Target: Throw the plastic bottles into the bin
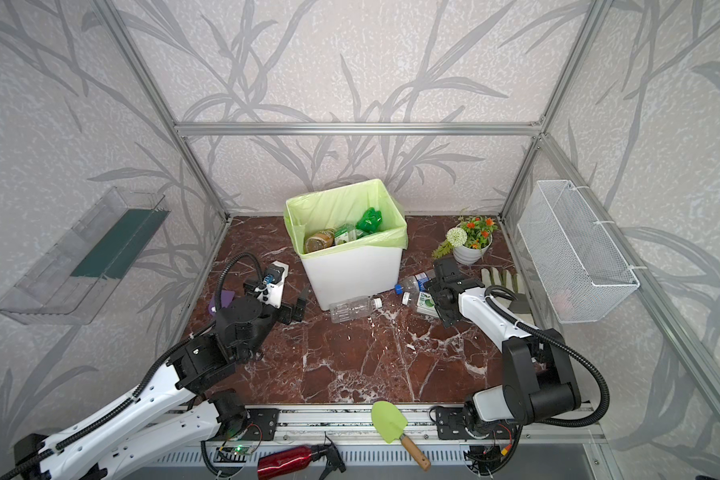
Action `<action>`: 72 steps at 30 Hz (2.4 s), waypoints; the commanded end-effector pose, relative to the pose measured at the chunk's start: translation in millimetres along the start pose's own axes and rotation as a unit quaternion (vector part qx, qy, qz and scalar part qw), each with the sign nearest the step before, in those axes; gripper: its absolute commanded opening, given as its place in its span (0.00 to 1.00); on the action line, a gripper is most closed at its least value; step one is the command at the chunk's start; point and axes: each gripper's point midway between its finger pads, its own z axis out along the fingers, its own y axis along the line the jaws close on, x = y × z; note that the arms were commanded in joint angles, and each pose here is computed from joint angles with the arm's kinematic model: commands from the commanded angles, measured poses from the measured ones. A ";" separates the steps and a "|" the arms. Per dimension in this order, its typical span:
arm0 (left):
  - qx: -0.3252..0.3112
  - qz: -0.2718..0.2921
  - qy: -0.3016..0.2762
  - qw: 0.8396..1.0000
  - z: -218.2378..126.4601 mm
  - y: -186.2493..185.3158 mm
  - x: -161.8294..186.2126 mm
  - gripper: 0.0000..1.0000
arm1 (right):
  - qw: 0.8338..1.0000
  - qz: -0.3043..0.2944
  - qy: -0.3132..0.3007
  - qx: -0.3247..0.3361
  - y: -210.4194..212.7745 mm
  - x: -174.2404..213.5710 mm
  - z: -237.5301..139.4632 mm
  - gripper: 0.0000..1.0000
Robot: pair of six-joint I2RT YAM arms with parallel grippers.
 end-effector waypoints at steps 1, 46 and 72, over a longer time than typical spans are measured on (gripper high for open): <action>-0.008 -0.019 -0.014 1.000 -0.6 2.3 -2.7 0.99 | 0.999 0.033 0.016 0.033 -12.8 7.4 10.0 0.99; -0.005 -0.013 0.000 1.000 5.9 -3.5 8.2 0.99 | 0.997 -0.045 0.024 0.062 -37.6 -29.5 4.3 0.99; -0.008 -0.014 0.006 1.000 8.9 -4.7 15.7 0.99 | 0.994 -0.088 0.015 0.064 -49.5 -37.5 10.0 0.76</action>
